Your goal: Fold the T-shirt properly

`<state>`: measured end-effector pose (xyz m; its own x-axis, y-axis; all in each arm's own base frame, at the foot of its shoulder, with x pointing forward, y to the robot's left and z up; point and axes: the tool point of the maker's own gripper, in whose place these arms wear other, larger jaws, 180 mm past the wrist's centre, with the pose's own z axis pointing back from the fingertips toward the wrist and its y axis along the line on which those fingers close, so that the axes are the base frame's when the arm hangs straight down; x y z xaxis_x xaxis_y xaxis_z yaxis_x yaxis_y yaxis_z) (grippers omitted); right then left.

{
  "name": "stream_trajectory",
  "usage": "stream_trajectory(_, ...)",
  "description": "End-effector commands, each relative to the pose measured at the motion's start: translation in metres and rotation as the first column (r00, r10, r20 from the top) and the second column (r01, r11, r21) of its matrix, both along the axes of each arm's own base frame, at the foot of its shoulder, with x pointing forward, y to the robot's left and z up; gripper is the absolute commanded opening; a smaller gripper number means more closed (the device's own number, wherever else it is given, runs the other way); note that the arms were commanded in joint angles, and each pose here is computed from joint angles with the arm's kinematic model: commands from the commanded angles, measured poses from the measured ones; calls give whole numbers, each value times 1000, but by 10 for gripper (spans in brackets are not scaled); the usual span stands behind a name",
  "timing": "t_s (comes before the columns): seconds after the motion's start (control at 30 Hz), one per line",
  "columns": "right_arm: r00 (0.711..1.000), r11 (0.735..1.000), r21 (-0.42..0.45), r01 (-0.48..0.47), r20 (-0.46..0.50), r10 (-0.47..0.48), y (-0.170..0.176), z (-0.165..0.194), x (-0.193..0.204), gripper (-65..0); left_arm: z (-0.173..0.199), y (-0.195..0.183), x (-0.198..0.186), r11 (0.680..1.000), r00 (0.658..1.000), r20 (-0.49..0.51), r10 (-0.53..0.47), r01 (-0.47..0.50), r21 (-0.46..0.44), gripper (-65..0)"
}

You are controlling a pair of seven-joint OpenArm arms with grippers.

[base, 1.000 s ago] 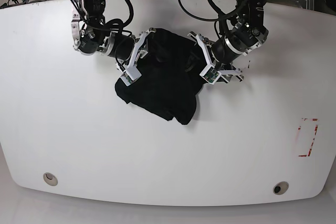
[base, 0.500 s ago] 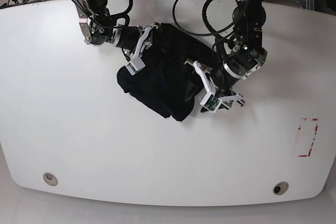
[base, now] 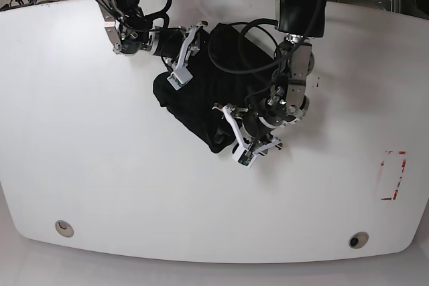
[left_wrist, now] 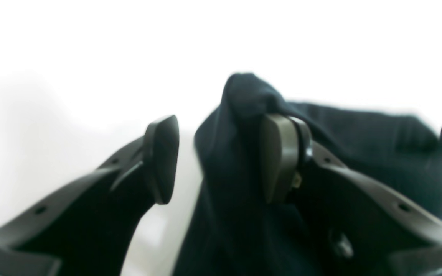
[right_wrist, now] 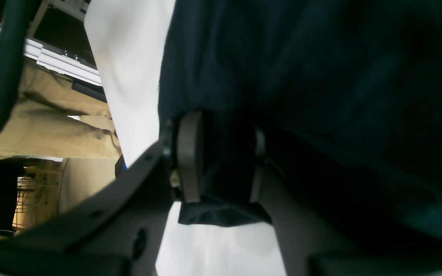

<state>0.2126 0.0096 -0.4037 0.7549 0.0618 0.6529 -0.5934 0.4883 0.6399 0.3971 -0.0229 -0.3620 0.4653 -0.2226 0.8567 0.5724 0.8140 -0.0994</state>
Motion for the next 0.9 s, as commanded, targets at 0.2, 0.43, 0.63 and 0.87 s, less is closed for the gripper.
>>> stream_trajectory(0.2, 1000, 999, -31, -14, 7, 14, -6, -2, -1, -479, 24, 12, 43, 969, 968, 105, 226, -213, -123, -338)
stream_trajectory(0.43, 999, 1000, -20, -22, 43, 23, -3, 10, 0, -482, 75, 21, 42, 958, 936, 235, 264, -225, -179, -338)
stream_trajectory(0.63, 994, 999, -23, -37, 103, 39, -5, 27, 2, -479, 127, 41, 33, 941, 879, 355, 318, -246, -234, -338)
stream_trajectory(0.87, 985, 998, -51, -26, 171, 35, -23, 46, 6, -482, 129, 43, -21, 975, 893, 393, 218, -183, -125, -338)
